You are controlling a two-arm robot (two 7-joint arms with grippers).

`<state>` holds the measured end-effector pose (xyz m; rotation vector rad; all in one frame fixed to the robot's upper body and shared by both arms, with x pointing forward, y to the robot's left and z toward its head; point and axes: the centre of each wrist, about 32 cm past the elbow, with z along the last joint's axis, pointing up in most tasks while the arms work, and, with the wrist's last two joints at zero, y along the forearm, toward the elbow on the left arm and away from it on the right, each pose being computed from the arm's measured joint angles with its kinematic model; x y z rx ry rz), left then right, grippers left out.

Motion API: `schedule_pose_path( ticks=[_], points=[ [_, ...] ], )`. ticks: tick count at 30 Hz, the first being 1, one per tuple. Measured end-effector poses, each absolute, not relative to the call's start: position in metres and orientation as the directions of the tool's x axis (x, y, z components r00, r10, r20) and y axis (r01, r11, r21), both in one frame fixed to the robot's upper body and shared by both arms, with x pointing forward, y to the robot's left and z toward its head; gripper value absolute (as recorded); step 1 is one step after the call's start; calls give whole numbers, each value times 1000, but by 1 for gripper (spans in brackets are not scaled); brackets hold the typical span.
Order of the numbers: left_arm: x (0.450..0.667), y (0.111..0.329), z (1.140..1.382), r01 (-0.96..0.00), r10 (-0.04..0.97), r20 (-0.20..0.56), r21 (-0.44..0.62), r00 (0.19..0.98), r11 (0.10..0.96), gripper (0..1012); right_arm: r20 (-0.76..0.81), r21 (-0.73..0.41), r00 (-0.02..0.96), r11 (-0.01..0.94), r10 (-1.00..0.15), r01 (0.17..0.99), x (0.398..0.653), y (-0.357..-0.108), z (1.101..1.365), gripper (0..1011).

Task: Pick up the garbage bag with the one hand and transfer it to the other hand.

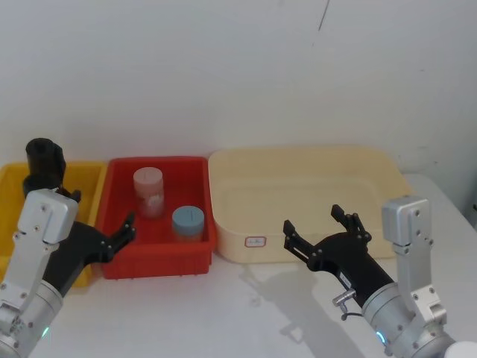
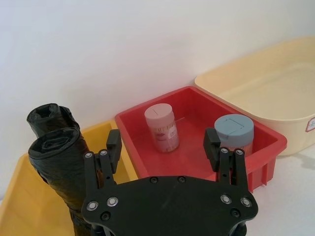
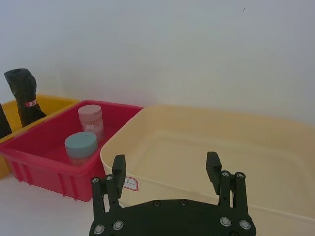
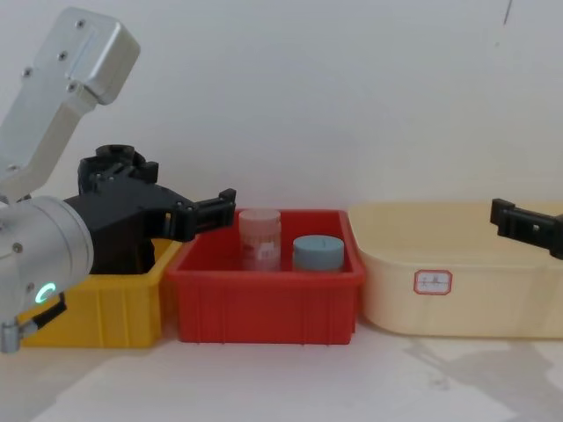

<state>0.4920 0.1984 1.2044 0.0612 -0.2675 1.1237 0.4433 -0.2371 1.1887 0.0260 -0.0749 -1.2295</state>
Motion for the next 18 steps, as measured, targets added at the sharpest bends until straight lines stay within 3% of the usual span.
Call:
schedule_pose_path(
  ticks=[18],
  points=[
    [492, 198, 1204, -897, 882, 243, -86, 404, 434, 1002, 43, 60, 333, 335, -942, 940, 443, -237, 1189, 999]
  ],
)
